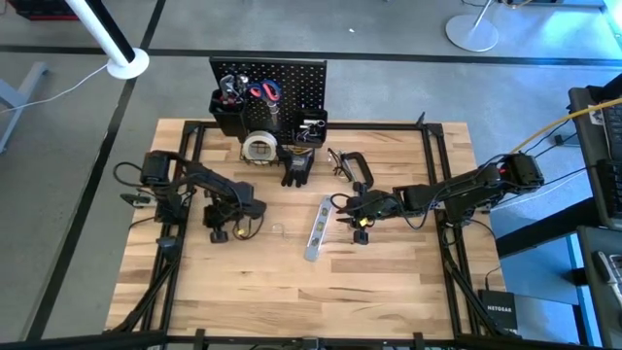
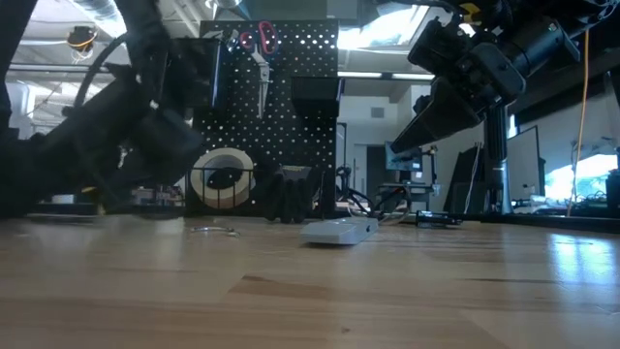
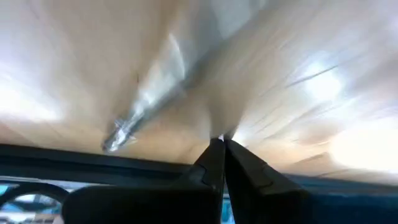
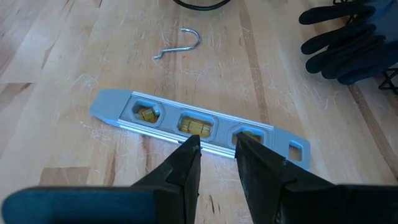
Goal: Hang tools onto peg board
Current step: Put the telescopic magnetic pen into the left black bin on the pegboard
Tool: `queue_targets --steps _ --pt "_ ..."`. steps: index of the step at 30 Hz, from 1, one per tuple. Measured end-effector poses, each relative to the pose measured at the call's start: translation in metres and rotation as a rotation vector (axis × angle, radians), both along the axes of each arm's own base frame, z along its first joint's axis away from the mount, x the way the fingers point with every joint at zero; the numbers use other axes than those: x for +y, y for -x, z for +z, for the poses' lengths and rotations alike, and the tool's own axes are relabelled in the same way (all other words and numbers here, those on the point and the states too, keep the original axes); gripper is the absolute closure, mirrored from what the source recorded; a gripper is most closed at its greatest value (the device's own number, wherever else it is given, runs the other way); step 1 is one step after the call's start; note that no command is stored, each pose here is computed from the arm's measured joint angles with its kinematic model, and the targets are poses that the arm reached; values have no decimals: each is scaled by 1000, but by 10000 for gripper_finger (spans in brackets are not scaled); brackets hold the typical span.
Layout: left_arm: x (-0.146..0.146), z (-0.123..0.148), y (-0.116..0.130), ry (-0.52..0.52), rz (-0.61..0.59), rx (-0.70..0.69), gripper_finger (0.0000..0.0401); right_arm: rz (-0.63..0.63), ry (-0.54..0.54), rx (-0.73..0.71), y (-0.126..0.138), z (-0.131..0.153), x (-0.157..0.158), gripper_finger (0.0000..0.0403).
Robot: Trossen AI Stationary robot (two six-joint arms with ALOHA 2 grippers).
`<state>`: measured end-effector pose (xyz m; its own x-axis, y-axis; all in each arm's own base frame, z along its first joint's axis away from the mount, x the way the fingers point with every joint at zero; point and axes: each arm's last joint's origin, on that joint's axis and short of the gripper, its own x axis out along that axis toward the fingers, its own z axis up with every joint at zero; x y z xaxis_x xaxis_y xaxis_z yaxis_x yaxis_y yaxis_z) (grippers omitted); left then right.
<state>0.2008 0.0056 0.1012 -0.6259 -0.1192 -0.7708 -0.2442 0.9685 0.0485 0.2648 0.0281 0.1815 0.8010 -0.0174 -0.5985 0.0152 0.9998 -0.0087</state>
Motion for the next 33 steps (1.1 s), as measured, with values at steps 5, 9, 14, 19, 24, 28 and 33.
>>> queue_targets --steps 5,9,14,19,24,28,33 --pt "-2 13 -11 -15 -2 -6 400 0 0 0 0 0 0 297" --pt "-1 27 -18 -54 -59 29 400 0 0 0 0 0 0 297" --pt "6 46 -28 -108 -71 -109 400 0 0 0 0 0 0 297" --pt "17 71 -35 -170 22 -415 399 0 2 13 1 -1 0 297" --pt "26 89 -36 -212 44 -601 376 0 3 27 2 -2 0 297" --pt "31 87 -39 -266 18 -619 320 0 3 29 2 -2 0 297" --pt "33 74 -44 -243 -92 -678 262 0 4 31 2 -2 0 297"
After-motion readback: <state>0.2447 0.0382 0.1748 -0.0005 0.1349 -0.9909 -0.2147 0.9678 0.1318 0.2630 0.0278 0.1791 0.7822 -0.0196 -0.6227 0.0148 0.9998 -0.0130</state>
